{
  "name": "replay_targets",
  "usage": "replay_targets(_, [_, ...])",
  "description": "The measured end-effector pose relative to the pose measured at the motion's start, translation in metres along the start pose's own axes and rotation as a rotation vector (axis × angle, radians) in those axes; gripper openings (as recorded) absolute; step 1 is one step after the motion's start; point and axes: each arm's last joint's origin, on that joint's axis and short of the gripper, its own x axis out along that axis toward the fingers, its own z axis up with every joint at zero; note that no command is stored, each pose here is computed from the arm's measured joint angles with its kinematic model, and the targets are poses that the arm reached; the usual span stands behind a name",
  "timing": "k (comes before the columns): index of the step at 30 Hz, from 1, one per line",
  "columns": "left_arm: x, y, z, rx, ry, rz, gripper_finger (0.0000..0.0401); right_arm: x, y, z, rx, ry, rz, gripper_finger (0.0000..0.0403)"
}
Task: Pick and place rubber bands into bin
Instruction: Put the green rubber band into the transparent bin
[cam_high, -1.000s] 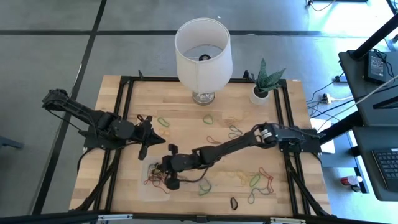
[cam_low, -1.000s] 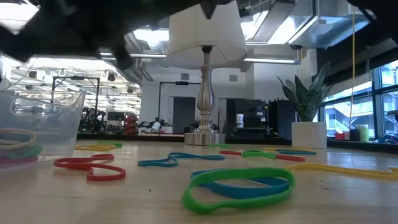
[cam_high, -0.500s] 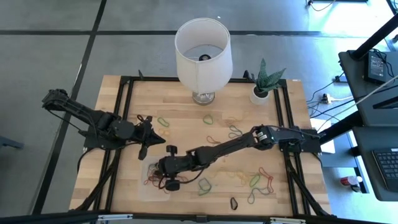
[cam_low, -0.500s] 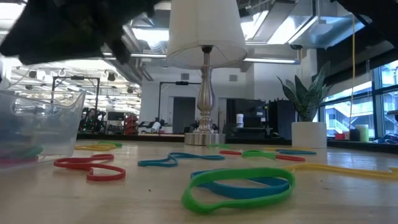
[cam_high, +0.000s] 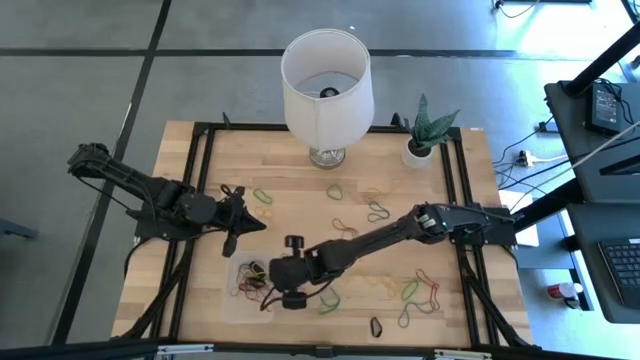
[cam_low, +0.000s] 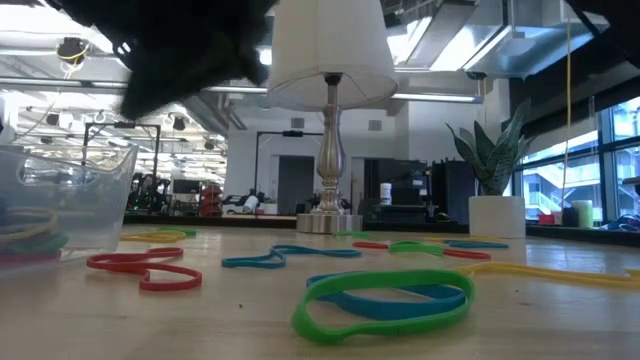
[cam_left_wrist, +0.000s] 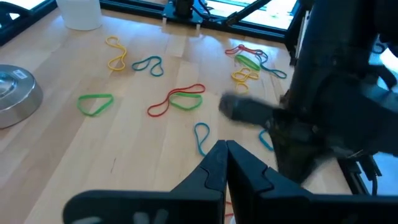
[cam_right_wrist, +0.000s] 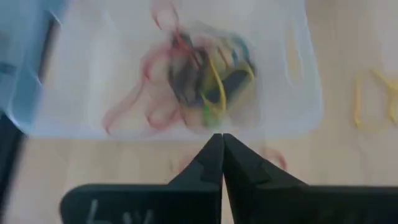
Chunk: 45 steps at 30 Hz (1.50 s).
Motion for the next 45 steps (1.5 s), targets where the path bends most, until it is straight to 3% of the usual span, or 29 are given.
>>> replay_targets(4, [0.000,0.001,-0.002,0.003,0.016,0.007,0.0003,-0.012,0.001,-0.011,0.014,-0.001,-0.073,0.0007])
replay_targets(7, [0.000,0.001,-0.002,0.001,0.021,0.009,0.0003,-0.018,-0.003,-0.027,0.061,-0.027,-0.065,0.0004])
replay_targets(12, [0.000,0.003,-0.004,0.041,0.036,0.048,0.0003,-0.036,-0.016,-0.068,0.148,-0.105,-0.033,0.0009])
replay_targets(18, [0.006,0.014,-0.012,0.049,0.129,0.174,0.0004,-0.074,-0.042,-0.130,0.209,-0.164,-0.007,0.0009])
replay_targets(24, [0.021,0.041,-0.020,-0.105,0.290,0.285,0.0017,-0.117,-0.080,-0.188,0.238,-0.180,-0.030,0.0009])
replay_targets(32, [0.047,0.088,-0.028,-0.341,0.437,0.449,0.0078,-0.158,-0.120,-0.247,0.285,-0.283,-0.055,0.0009])
replay_targets(39, [0.058,0.128,-0.040,-0.508,0.519,0.635,0.0123,-0.176,-0.132,-0.272,0.305,-0.363,-0.032,0.0009])
replay_targets(45, [0.063,0.153,-0.051,-0.606,0.563,0.742,0.0128,-0.181,-0.134,-0.277,0.316,-0.405,-0.020,0.0009])
